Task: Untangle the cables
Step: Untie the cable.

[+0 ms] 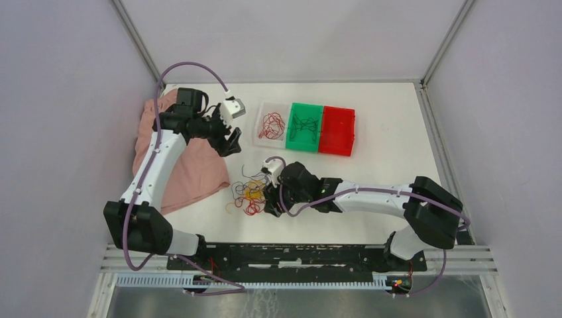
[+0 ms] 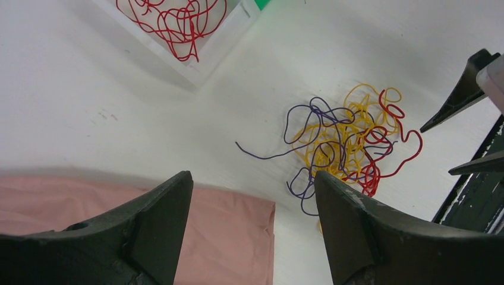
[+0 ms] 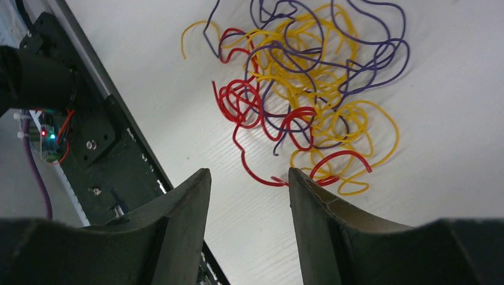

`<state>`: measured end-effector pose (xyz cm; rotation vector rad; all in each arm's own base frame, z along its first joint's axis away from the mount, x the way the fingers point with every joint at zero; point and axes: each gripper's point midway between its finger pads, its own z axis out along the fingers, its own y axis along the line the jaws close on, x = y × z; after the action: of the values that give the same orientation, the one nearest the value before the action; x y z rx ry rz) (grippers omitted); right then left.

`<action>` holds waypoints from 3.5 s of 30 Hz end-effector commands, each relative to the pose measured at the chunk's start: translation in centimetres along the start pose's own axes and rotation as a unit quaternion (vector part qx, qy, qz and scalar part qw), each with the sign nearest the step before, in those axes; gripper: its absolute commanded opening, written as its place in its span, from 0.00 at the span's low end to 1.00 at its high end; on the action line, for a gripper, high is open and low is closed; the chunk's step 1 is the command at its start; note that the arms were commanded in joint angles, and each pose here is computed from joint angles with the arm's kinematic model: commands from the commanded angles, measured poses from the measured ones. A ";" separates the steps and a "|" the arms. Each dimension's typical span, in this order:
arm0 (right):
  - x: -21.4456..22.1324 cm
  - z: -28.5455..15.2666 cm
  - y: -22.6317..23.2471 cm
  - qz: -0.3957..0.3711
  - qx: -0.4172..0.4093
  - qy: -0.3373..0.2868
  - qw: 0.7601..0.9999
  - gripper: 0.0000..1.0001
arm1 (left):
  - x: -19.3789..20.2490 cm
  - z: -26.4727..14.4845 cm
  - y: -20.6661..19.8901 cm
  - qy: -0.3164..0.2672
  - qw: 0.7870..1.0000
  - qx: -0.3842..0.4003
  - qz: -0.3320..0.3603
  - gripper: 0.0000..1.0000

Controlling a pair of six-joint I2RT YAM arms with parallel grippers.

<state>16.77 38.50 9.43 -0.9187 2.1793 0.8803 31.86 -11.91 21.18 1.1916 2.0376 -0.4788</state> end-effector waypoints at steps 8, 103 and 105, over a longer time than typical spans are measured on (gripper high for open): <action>0.4 2.2 0.0 -0.036 0.004 0.033 0.999 0.50 | -2.4 -1.4 -0.7 -0.044 0.999 0.007 0.027 0.80; -17.9 -5.7 -0.1 0.091 -0.039 -0.331 0.938 0.68 | -21.0 -13.8 -17.7 -0.313 0.927 0.191 0.077 0.03; -17.7 -5.3 -0.9 0.101 -0.022 -0.333 0.937 0.67 | -21.3 -14.4 -18.3 -0.319 0.922 0.206 0.070 0.03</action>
<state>24.73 40.60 23.56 -0.4400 1.7332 1.1549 19.42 -24.42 42.43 1.2226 1.3885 -0.9657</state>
